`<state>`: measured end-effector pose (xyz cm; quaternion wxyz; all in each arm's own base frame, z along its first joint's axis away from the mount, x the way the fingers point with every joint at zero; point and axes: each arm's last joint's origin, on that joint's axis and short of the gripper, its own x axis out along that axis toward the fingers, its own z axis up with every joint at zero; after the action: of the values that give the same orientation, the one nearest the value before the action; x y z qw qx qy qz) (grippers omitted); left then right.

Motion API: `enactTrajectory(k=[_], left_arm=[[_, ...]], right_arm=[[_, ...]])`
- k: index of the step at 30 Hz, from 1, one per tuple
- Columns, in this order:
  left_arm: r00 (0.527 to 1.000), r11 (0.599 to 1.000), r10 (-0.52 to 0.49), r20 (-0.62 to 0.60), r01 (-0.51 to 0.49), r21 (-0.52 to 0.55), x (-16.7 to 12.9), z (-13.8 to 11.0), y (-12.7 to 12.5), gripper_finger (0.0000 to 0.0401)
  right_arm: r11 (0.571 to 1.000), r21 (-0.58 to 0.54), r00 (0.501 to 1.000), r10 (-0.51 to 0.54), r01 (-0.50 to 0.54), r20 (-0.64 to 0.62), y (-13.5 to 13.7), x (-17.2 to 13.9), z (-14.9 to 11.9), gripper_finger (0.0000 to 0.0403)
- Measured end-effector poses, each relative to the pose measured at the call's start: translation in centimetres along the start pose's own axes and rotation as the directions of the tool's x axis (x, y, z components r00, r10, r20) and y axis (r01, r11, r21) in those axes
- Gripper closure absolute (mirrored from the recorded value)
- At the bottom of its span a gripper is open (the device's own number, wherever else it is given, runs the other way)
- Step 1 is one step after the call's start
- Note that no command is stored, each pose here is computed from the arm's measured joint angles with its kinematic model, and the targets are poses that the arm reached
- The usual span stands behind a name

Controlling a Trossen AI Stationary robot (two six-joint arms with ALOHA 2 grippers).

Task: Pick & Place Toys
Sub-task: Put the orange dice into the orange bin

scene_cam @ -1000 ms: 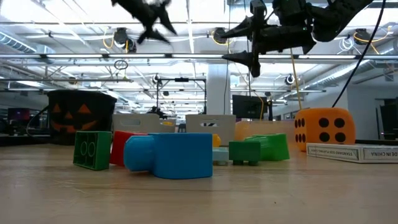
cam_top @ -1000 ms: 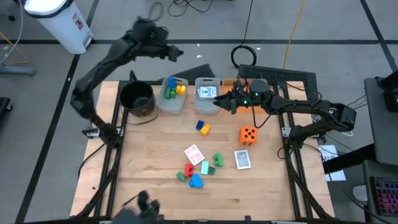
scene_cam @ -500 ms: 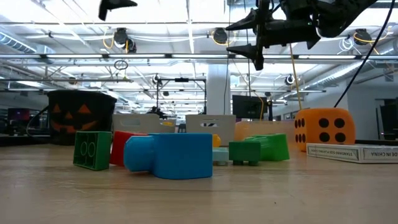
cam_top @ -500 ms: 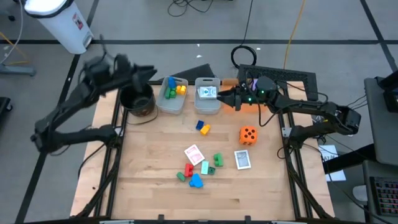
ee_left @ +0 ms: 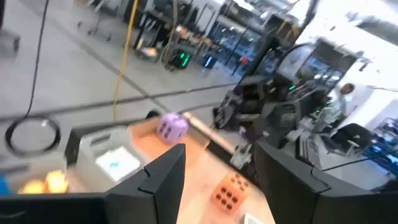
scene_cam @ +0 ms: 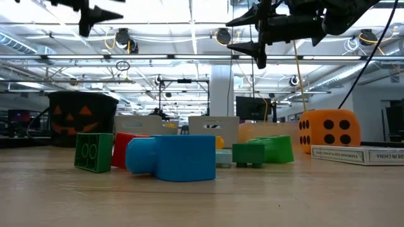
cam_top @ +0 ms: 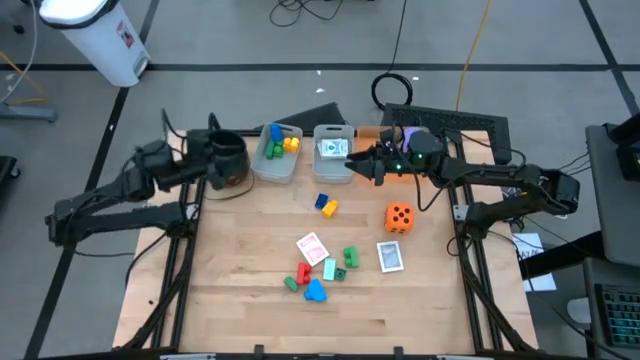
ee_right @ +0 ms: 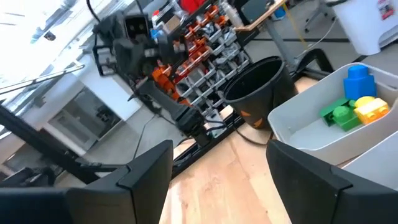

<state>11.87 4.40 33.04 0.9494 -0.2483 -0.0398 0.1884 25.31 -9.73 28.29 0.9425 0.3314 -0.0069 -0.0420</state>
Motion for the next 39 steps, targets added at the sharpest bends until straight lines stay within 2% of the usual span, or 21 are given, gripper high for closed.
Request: enactTrajectory(k=[6, 19, 31, 39], left_arm=[[0.998, 0.997, 0.018, -0.057, -0.022, -0.073, 0.7, -1.6, 0.5, 0.0203], [0.999, 0.998, 0.003, -0.053, -0.006, -0.062, 0.8, -1.6, 0.4, 0.0203], [0.999, 0.998, 0.003, -0.054, -0.006, -0.059, 0.8, -1.6, 0.4, 0.0203], [0.999, 0.998, 0.002, -0.055, -0.006, -0.06, 0.8, -1.6, 0.4, 0.0203]], right_arm=[[1.0, 0.022, 1.0, -0.009, 0.009, 0.007, 0.4, 0.2, -0.3, 0.0152], [0.999, 0.043, 0.999, -0.03, 0.029, 0.024, 0.3, 0.1, -0.2, 0.0152], [1.0, -0.006, 1.0, -0.022, 0.022, 0.018, 0.3, 0.2, -0.2, 0.0152], [0.999, -0.005, 0.999, 0.042, -0.042, -0.032, 0.5, 0.1, -0.4, 0.0152]])
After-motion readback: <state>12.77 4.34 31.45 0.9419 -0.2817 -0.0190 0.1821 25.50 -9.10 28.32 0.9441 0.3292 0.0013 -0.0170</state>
